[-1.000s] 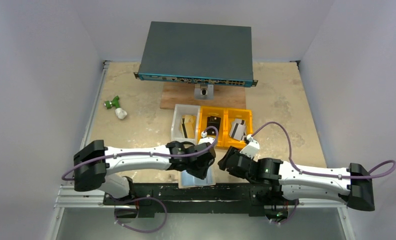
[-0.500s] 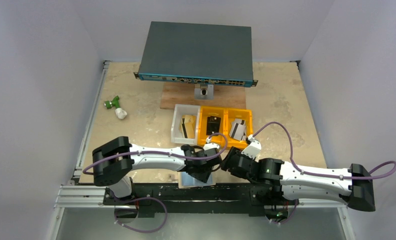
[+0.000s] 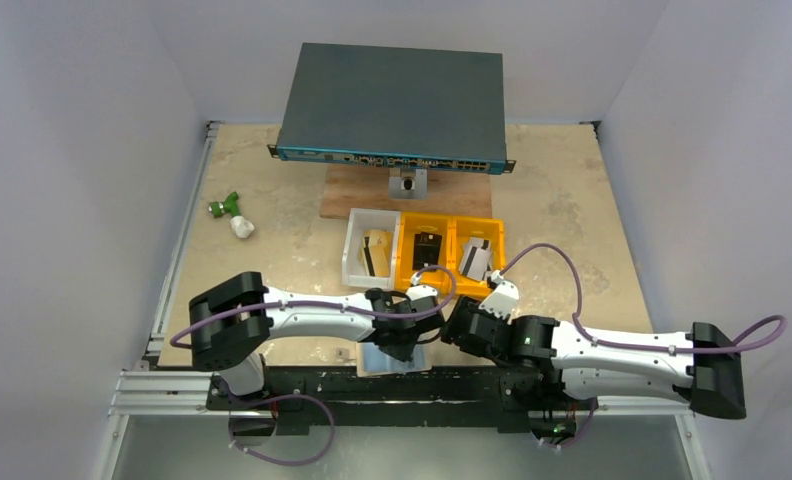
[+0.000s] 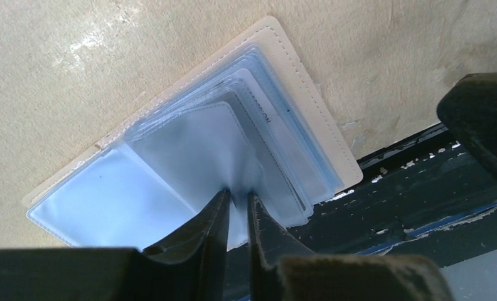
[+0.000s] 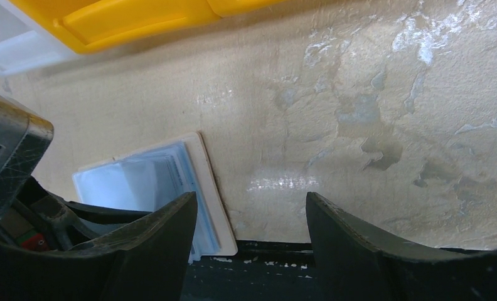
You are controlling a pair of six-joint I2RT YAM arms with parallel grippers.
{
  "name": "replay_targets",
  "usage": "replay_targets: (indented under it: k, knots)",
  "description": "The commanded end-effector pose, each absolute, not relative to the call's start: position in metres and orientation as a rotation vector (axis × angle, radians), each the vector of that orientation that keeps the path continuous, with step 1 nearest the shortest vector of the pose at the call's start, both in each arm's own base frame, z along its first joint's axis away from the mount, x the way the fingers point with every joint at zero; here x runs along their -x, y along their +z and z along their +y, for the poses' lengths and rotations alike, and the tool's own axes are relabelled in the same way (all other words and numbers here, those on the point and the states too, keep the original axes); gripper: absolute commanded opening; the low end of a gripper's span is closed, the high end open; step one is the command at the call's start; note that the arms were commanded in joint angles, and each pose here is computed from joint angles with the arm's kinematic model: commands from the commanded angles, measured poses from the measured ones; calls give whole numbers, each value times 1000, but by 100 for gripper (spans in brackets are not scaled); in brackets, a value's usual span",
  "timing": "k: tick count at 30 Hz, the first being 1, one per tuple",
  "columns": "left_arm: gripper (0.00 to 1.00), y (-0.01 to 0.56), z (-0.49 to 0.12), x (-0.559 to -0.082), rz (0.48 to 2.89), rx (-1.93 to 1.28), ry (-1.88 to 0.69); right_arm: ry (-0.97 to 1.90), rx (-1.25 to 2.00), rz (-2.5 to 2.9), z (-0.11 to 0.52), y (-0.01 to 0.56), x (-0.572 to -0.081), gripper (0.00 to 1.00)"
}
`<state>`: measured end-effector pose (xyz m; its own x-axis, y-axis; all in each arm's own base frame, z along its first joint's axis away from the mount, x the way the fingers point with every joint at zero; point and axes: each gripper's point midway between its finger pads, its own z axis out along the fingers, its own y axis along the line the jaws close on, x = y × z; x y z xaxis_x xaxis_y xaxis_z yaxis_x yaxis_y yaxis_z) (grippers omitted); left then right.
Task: Take the credit cards out of the card holder
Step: Remove the credit card from the card holder.
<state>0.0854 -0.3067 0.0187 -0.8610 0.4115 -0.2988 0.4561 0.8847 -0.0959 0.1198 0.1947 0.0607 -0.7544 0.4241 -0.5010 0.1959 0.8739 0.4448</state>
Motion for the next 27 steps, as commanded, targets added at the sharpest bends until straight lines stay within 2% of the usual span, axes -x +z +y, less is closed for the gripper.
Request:
replay_targets:
  k: [1,4,9,14,20,27]
  knots:
    - [9,-19,-281,-77,2853,-654,-86,521,-453,2398,203,72,-126,64]
    - [0,-17,-280,-78,2869,-613,-159,552,-433,2404,210,72,-125,63]
    - [0,-7,-278,-86,2868,-512,-384,622,-346,2386,229,79,-128,58]
    - [0,5,-279,-87,2851,-449,-642,756,-237,2392,263,88,-124,45]
    - [0,16,-282,-86,2805,-450,-794,852,-191,2407,290,89,-120,30]
    - [0,19,-280,-85,2795,-433,-830,868,-200,2448,305,76,-117,22]
